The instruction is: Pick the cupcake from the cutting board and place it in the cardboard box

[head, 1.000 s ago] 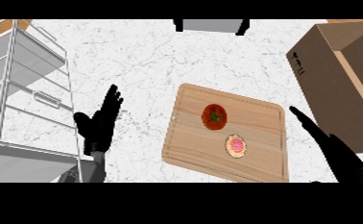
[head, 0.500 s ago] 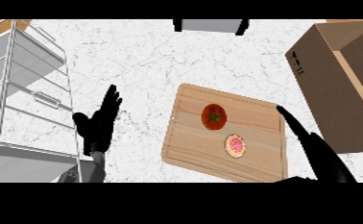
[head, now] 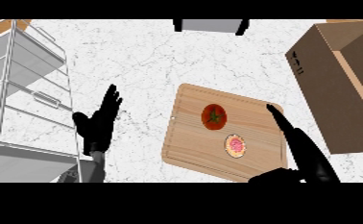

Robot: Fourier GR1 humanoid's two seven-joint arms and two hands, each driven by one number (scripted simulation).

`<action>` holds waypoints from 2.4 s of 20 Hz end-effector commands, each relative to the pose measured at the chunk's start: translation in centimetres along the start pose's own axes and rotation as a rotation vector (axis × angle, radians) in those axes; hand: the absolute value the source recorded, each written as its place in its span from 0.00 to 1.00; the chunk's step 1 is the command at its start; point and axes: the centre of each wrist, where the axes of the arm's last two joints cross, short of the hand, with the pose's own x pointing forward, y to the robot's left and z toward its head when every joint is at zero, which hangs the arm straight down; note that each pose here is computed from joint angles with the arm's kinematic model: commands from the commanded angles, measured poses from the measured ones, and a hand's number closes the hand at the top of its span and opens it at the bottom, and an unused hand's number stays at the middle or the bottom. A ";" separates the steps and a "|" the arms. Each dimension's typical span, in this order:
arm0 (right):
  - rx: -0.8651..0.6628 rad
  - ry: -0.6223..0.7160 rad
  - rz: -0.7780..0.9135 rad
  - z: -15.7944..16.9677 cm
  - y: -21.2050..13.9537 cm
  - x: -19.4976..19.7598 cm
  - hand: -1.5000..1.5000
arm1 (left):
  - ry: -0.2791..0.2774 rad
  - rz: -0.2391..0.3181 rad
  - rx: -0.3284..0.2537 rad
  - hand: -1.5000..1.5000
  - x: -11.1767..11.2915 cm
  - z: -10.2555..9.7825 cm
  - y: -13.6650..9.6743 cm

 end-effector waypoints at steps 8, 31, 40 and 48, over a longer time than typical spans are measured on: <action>0.026 0.004 0.013 -1.4 2.8 0.5 0.00 | -0.168 0.000 -0.005 0.50 6.8 -1.9 0.9; 0.060 0.015 0.076 -3.7 5.5 -1.9 0.00 | -0.186 0.003 -0.003 0.50 6.6 -1.8 1.2; 0.018 -0.066 0.186 -4.5 6.8 -2.0 1.00 | -0.137 -0.003 -0.014 0.50 5.4 -1.2 1.3; -0.044 -0.160 0.375 -5.4 7.3 0.8 1.00 | -0.160 -0.007 -0.018 0.50 6.5 -2.3 1.3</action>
